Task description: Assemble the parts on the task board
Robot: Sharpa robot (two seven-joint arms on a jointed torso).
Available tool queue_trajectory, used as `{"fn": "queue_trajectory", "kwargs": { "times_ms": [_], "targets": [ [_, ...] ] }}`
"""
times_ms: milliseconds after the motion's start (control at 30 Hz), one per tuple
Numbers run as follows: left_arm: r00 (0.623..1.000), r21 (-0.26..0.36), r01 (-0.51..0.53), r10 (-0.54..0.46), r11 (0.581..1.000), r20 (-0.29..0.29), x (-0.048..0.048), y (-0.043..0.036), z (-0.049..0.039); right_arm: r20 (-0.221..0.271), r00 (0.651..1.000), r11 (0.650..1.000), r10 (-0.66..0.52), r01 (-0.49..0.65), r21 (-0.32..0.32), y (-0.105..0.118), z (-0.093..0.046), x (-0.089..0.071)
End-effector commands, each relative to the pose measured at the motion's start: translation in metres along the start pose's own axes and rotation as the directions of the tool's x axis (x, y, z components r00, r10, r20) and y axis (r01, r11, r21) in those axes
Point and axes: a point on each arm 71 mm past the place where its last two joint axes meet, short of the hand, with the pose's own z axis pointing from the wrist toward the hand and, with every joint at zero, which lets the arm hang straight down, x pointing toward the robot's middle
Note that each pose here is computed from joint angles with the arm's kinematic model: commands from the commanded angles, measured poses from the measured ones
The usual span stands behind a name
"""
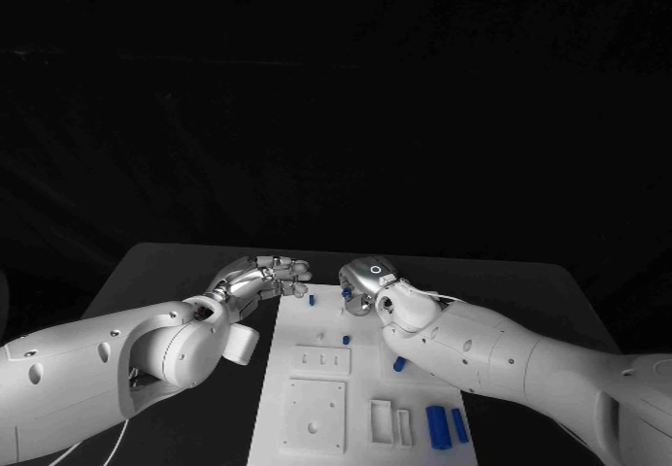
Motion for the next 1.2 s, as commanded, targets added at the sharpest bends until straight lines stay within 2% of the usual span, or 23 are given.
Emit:
{"fn": "queue_trajectory", "kwargs": {
  "times_ms": [33,800,1100,1200],
  "targets": [
    [1.0,0.012,0.003,-0.003,1.0,-0.006,0.0017,-0.0025,0.0005,-0.028,1.0,1.0,-0.012,0.012,-0.011,0.0012,-0.0004,0.0031],
    [1.0,0.014,0.0,0.0,1.0,-0.001,-0.0004,-0.0033,0.0008,-0.045,0.999,1.0,-0.004,0.003,-0.02,0.0055,-0.0013,0.0058],
    [1.0,0.014,-0.001,0.001,1.0,0.003,-0.0017,-0.0037,0.0009,-0.03,0.999,0.999,0.032,-0.032,-0.002,0.0025,-0.0005,0.0053],
    [1.0,0.014,-0.002,0.002,1.0,0.004,-0.0019,-0.0038,0.001,-0.009,0.999,0.999,0.045,-0.045,-0.001,0.002,-0.0004,0.0039]
  ]
}}
